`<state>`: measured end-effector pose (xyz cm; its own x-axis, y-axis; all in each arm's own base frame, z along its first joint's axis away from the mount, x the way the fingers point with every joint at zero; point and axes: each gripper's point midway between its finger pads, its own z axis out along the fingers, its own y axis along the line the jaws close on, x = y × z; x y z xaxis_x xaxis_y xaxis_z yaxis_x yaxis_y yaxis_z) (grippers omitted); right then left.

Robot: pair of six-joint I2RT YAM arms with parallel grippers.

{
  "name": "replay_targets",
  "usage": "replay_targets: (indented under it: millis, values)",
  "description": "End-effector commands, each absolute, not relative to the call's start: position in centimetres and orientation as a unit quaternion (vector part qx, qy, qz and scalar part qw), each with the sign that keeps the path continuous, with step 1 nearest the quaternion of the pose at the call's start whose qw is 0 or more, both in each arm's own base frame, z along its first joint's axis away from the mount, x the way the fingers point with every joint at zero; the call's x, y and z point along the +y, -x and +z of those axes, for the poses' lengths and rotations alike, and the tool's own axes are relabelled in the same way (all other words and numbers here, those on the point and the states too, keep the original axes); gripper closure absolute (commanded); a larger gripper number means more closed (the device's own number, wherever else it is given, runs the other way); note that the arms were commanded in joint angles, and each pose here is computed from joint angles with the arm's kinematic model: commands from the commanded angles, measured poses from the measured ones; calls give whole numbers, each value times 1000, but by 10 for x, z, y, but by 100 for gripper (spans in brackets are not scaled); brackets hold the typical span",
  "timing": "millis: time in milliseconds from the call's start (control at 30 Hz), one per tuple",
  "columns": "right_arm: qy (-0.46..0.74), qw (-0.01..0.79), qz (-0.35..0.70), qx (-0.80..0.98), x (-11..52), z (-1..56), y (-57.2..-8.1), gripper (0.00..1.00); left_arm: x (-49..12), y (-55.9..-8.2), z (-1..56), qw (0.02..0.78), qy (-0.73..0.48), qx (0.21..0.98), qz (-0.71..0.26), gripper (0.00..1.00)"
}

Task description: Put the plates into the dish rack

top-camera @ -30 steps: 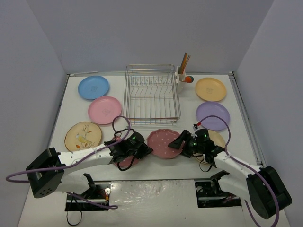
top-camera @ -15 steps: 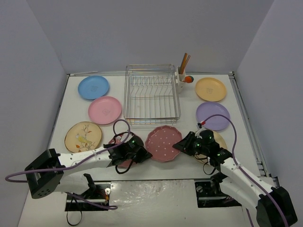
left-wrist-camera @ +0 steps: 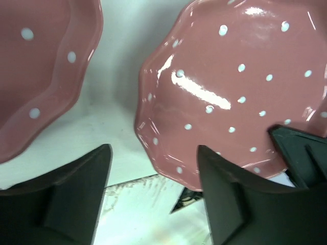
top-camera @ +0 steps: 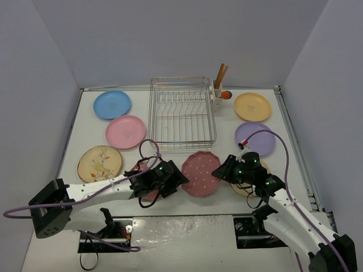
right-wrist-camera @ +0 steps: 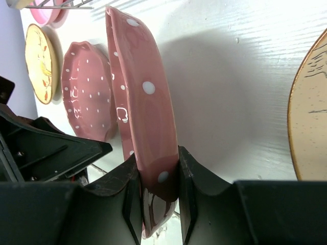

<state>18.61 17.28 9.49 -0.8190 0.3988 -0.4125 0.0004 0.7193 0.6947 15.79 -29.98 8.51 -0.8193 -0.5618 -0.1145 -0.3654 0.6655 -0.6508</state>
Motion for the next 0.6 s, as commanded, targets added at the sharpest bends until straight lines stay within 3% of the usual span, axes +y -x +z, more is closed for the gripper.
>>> replay_targets:
  millis: [0, 100, 333, 567]
  values:
    - [-43, 382, 396, 834, 185, 186, -213, 100, -301, -169, 124, 202, 239, 886, -342, 24]
    - [-14, 394, 384, 835, 184, 206, -214, 100, -290, -173, 140, 229, 230, 885, -334, 17]
    - [58, 446, 346, 823, 181, 287, -229, 100, -218, -178, 181, 330, 180, 901, -216, 3]
    - [73, 500, 240, 829, 172, 344, -297, 100, -118, -184, 238, 439, 155, 881, -87, 3]
